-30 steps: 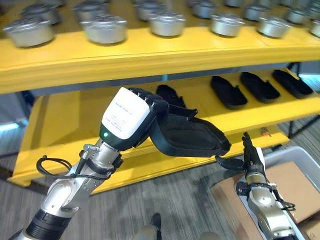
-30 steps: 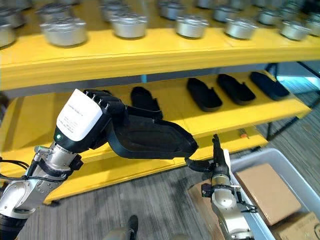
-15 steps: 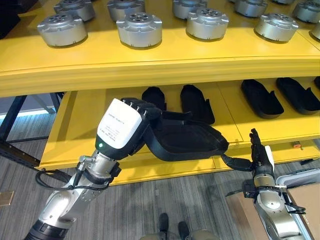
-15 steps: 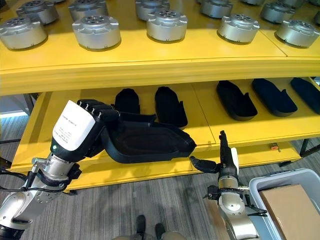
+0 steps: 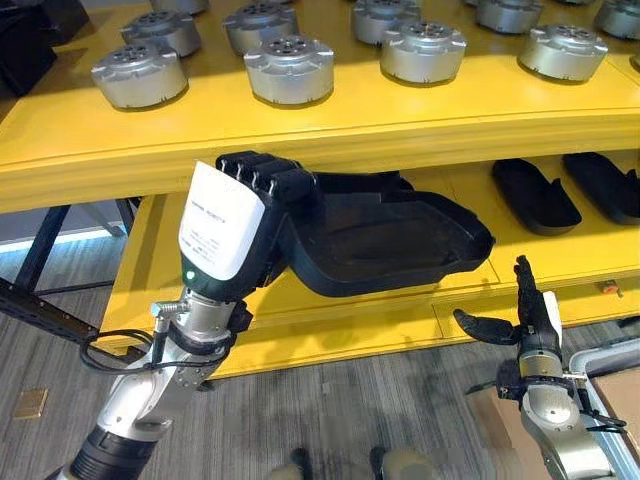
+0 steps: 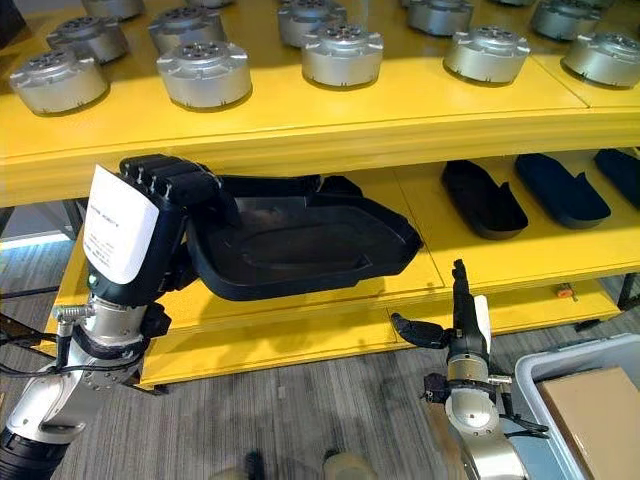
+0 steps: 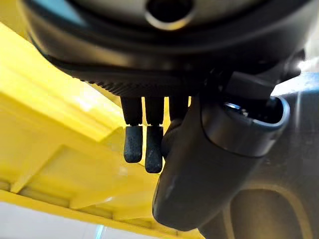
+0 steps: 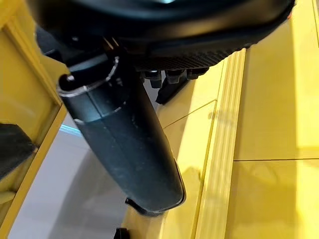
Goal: Move parts from the plastic box to the shelf.
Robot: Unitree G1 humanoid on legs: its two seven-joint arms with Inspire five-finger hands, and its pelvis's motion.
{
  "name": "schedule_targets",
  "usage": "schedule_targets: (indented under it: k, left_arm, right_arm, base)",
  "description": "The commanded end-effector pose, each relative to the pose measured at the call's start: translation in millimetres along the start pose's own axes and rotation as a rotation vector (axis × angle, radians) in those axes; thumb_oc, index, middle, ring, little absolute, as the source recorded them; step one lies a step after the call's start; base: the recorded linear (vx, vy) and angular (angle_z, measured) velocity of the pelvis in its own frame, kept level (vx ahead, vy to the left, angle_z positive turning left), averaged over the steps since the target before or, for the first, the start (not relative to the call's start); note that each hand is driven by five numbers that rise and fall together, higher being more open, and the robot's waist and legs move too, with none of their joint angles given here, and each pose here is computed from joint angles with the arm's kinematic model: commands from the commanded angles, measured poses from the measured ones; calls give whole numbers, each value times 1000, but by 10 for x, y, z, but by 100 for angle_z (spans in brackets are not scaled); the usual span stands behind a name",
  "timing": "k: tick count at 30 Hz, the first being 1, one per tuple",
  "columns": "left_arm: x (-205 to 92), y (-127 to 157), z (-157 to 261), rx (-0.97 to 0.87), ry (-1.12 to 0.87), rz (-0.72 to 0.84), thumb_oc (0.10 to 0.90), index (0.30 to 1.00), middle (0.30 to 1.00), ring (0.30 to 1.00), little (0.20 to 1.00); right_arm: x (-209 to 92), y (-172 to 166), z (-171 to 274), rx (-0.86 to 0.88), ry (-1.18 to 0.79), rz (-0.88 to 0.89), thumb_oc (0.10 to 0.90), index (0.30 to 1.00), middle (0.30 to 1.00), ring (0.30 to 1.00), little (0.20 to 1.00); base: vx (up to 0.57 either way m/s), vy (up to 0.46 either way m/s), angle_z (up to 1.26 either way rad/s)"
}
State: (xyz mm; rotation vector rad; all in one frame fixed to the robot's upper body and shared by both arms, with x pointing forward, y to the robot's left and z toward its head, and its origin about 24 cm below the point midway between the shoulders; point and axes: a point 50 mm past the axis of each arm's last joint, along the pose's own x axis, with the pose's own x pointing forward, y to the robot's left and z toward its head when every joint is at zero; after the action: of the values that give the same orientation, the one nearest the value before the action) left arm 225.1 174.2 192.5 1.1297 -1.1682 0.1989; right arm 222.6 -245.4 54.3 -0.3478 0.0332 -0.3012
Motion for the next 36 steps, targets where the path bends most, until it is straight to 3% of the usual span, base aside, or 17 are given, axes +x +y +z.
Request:
schedule_targets:
  k: [1, 9, 26, 36]
  left_arm:
    - [222, 386, -163, 40, 94, 392, 400, 300, 300, 300, 300]
    - [308, 255, -108, -52, 98, 389, 400, 300, 300, 300, 300]
    - [323, 155, 34, -163, 92, 416, 400, 300, 300, 300, 300]
    - [218, -146, -119, -163, 224, 306, 400, 300, 300, 300, 300]
  right_arm:
    - [171, -252, 591, -40, -314, -40, 900, 1000, 1000, 1000, 1000]
    - [145, -339, 474, -108, -291, -109, 900, 1000, 1000, 1000, 1000]
    - [60, -342, 436, -162, -275, -149, 900, 1000, 1000, 1000, 1000]
    - [10, -389, 415, -175, -298, -151, 900, 1000, 1000, 1000, 1000]
  base:
    - [29, 475, -26]
    - [54, 252, 7]
    - [0, 2, 6]
    - [-8, -60, 5]
